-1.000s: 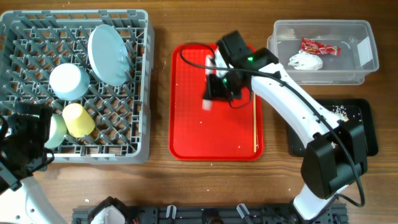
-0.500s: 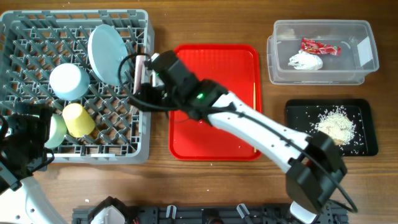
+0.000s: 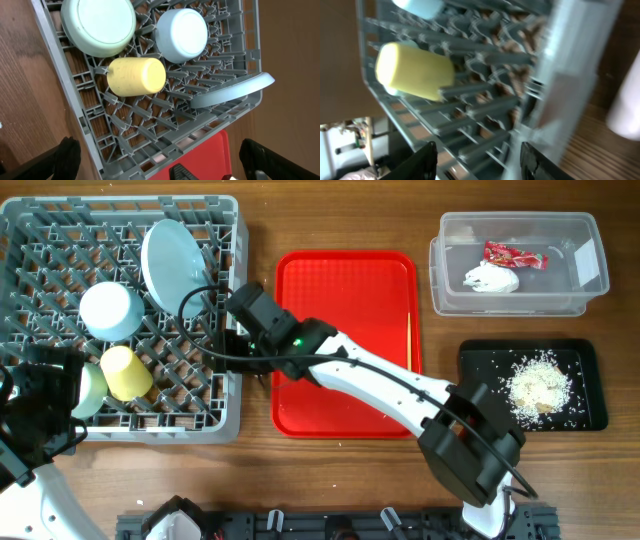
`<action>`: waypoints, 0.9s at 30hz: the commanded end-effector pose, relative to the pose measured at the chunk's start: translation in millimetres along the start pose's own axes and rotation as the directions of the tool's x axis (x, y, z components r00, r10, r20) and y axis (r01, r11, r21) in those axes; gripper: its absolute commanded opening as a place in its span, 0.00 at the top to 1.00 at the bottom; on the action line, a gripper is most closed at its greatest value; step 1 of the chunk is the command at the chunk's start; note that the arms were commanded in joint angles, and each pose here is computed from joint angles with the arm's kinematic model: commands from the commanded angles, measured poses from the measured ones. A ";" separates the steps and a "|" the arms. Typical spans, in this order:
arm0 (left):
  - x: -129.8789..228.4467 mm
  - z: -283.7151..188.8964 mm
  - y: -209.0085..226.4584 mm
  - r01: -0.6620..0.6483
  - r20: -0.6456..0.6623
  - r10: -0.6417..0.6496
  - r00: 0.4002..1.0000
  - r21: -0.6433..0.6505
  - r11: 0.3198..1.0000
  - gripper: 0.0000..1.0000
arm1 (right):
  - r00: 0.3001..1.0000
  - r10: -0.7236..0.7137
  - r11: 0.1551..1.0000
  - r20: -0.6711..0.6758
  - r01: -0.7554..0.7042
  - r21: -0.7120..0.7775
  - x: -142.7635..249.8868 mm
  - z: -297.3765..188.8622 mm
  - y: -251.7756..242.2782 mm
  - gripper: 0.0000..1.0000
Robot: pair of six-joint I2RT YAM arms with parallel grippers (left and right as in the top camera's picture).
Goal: Sort waste into correct bins and load items into the dishwasher rack
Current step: 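Carry the white fork with the right gripper to the rack, then lower the fork into the rack and open the right gripper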
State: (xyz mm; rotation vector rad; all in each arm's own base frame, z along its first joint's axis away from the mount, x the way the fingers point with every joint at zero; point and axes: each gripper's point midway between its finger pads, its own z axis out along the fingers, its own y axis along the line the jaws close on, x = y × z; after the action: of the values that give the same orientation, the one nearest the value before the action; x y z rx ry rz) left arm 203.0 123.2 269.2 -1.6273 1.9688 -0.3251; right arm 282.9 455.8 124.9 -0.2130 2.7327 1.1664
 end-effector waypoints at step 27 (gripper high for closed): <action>0.0 -0.2 -0.7 0.005 -0.003 -0.005 1.000 0.005 1.000 0.00 | 0.977 -0.040 0.950 0.209 -0.028 0.310 -68.4 25.4 -104.1 0.63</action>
State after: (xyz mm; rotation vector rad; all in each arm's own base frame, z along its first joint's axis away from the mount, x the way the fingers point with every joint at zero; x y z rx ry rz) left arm 203.0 123.2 269.2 -1.6273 1.9688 -0.3251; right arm 357.8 413.1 58.9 -0.1308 2.7078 0.8030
